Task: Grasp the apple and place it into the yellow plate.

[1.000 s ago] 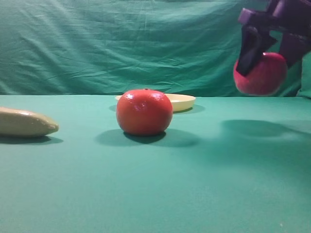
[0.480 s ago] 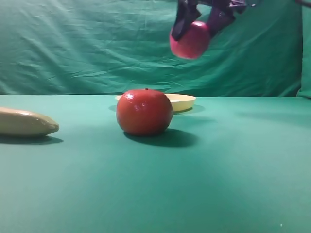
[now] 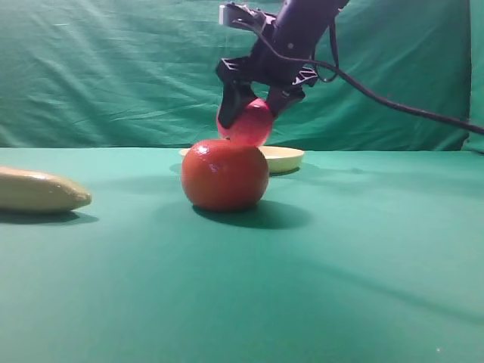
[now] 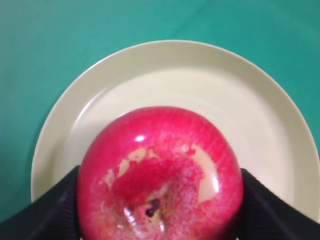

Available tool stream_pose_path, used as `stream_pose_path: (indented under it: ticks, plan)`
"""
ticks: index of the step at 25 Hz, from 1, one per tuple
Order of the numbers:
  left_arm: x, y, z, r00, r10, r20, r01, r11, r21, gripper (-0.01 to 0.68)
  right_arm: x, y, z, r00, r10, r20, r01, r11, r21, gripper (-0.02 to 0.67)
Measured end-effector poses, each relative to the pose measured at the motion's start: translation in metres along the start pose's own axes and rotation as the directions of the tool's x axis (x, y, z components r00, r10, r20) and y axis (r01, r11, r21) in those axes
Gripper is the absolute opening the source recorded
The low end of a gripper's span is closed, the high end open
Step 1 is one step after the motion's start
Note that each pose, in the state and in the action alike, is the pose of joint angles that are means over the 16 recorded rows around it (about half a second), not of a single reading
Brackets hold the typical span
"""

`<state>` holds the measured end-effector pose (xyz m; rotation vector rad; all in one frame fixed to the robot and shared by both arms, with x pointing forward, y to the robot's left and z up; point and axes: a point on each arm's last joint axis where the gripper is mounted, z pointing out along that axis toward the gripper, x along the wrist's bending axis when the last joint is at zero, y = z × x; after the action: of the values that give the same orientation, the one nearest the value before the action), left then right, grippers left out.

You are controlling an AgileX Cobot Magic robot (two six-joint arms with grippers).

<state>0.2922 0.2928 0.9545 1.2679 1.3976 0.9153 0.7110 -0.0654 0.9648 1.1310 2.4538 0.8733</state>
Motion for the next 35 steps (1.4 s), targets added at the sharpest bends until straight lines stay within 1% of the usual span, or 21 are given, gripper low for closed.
stream_pose_path:
  ticks: [8,10,11,13,15,19,24,27,30,35]
  plan:
    - [0.0,0.0,0.0,1.0,0.0,0.0,0.0,1.0,0.0,0.157,0.0,0.007,-0.011,1.0,-0.015,0.001,0.015,1.0,-0.013,0.626]
    - [0.0,0.0,0.0,1.0,0.0,0.0,0.0,1.0,0.0,0.157,0.001,0.012,-0.02,1.0,-0.022,0.004,0.023,0.999,-0.023,0.627]
    - [0.0,0.0,0.0,1.0,0.0,0.0,0.0,1.0,0.0,0.157,0.001,0.015,-0.025,1.0,-0.027,0.006,0.027,0.999,-0.029,0.616]
    - [0.0,0.0,0.0,1.0,0.0,0.0,0.0,1.0,0.0,0.157,0.002,0.022,-0.039,0.999,-0.036,0.009,0.037,0.998,-0.042,0.572]
    - [0.0,0.0,0.0,1.0,0.0,0.0,0.0,1.0,0.0,0.157,0.003,0.03,-0.056,0.999,-0.047,0.011,0.047,0.997,-0.054,0.507]
    - [0.0,0.0,0.0,1.0,0.0,0.0,0.0,1.0,0.0,0.157,0.006,0.044,-0.097,0.998,-0.055,0.017,0.056,0.995,-0.078,0.352]
    - [0.0,0.0,0.0,1.0,0.0,0.0,0.0,1.0,0.0,0.157,0.012,0.054,-0.151,0.999,-0.027,0.025,0.03,0.996,-0.086,0.151]
    - [0.0,0.0,0.0,1.0,0.0,0.0,0.0,1.0,0.0,0.157,0.016,0.055,-0.18,1.0,0.001,0.028,0.001,0.997,-0.078,0.059]
    - [0.0,0.0,0.0,1.0,0.0,0.0,0.0,1.0,0.0,0.157,0.019,0.055,-0.205,0.999,0.033,0.033,-0.031,0.997,-0.072,0.012]
    - [0.0,0.0,0.0,1.0,0.0,0.0,0.0,1.0,0.0,0.157,0.025,0.051,-0.243,0.996,0.079,0.046,-0.075,0.994,-0.075,0.0]
